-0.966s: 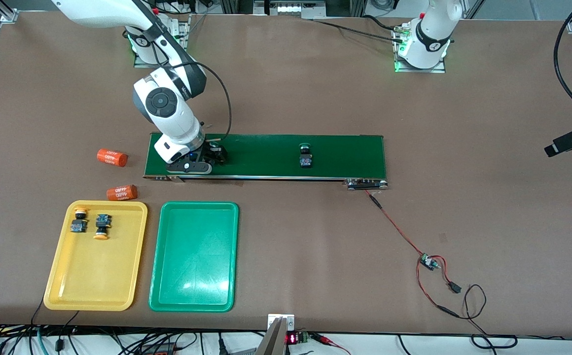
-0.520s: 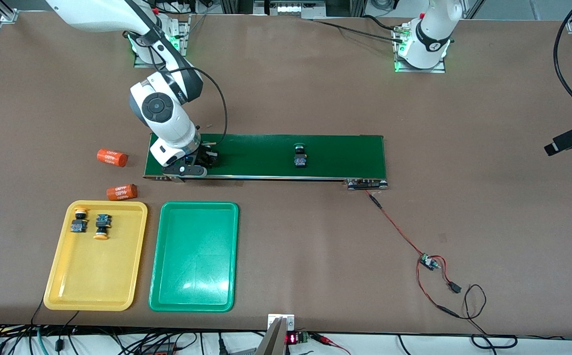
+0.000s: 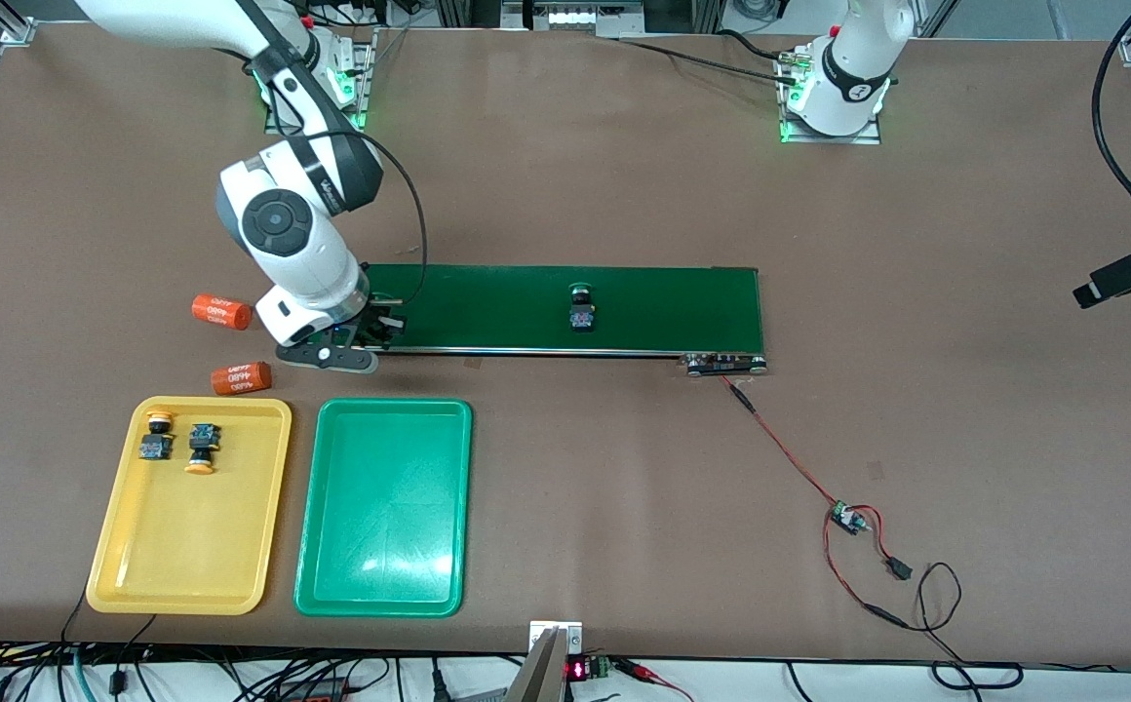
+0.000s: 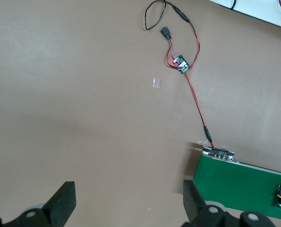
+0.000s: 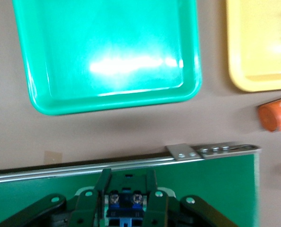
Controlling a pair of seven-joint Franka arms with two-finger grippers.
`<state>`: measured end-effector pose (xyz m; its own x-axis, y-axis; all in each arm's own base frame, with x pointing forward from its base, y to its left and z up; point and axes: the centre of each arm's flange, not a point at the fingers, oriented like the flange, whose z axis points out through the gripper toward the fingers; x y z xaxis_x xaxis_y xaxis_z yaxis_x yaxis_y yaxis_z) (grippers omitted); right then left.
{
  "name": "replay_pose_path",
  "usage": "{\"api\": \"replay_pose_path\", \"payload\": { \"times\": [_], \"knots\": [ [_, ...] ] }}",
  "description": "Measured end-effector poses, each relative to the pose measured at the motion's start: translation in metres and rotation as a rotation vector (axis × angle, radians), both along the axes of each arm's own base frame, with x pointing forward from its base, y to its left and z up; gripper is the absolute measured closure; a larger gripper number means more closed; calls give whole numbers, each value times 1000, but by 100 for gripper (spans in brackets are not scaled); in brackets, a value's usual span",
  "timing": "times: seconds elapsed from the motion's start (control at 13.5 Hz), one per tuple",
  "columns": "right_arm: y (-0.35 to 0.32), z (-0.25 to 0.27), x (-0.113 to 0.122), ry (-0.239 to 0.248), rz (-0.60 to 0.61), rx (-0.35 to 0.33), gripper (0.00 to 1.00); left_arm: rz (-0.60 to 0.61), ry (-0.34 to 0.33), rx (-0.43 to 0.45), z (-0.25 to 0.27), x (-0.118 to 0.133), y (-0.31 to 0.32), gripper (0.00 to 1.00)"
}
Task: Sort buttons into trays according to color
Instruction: 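Carry the button with the right gripper over the green tray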
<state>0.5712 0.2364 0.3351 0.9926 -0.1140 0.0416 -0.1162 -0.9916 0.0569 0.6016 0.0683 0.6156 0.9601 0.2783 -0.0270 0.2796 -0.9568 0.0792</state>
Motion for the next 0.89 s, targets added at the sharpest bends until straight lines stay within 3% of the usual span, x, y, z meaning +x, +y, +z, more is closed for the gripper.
{"api": "replay_pose_path", "payload": {
  "times": [0.3, 0.52, 0.74, 0.89],
  "knots": [
    [-23, 84, 29, -14, 44, -44, 67, 4, 6, -1, -3, 1, 2, 0],
    [-70, 127, 63, -34, 109, -19, 67, 5, 12, -1, -7, 2, 3, 0],
    [-84, 124, 84, -41, 179, -6, 67, 8, -18, 3, -7, 7, 4, 0],
    [-83, 118, 103, -72, 189, 23, 67, 8, -22, 3, -7, 8, 4, 0]
  ]
}}
